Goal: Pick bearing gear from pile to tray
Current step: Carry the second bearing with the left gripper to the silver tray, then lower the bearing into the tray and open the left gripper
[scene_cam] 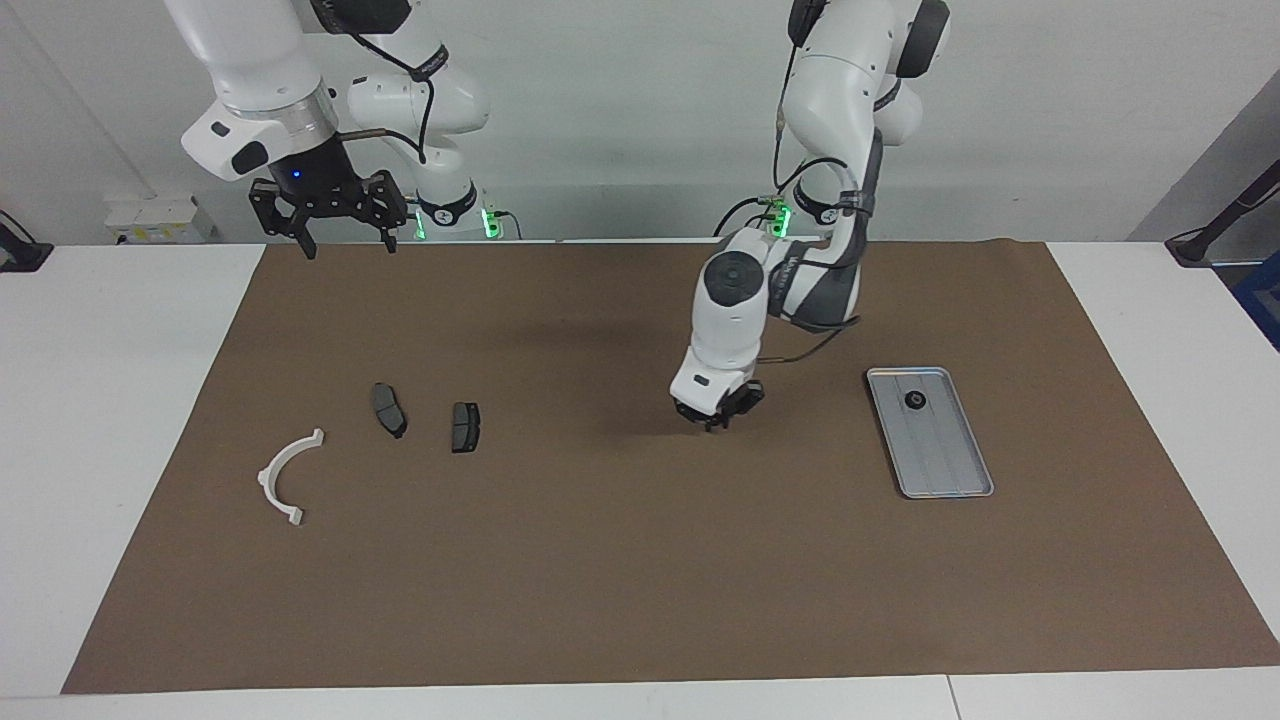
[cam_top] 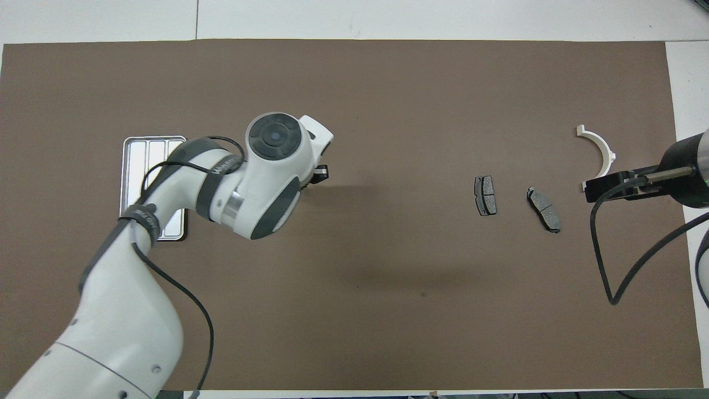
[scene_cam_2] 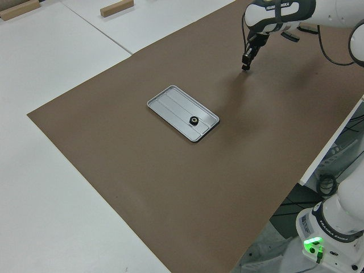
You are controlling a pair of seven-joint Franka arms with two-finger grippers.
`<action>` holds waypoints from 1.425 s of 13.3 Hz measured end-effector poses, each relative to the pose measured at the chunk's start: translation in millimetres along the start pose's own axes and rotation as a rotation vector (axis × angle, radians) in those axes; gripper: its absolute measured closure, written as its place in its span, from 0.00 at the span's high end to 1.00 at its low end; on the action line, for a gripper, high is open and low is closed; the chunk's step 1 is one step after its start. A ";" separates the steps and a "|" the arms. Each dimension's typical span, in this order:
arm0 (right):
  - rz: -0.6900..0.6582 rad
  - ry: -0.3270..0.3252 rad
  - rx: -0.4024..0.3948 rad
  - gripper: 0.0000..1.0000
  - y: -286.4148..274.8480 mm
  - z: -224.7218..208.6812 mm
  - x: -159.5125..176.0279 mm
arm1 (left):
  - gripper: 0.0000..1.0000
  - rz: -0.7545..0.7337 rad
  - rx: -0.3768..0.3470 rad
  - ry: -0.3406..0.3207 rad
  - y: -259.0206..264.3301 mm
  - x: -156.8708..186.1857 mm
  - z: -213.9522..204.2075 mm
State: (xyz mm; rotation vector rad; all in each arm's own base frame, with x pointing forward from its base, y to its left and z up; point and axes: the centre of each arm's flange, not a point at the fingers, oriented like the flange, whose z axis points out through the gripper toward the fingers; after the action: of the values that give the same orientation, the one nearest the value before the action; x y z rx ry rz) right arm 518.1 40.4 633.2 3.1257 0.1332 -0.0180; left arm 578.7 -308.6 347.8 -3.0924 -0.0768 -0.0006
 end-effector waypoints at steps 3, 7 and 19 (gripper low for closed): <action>0.000 0.000 0.000 1.00 0.0 -0.1 -0.1 | 0.24 0.063 -0.024 -0.001 -132.7 44.4 -57.4; 0.000 0.000 0.000 1.00 0.0 -0.2 -0.1 | 0.24 0.169 -0.034 -0.001 -268.4 67.7 -63.7; -0.003 0.001 0.000 1.00 -1.6 -0.5 -0.3 | 0.24 0.207 -0.044 0.079 -299.2 59.4 37.8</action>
State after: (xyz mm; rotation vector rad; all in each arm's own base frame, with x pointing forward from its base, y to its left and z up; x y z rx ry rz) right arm 517.7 42.0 633.7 3.1253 0.1377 -0.0164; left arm 623.1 -5.4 324.5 -3.1232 0.2492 -0.1175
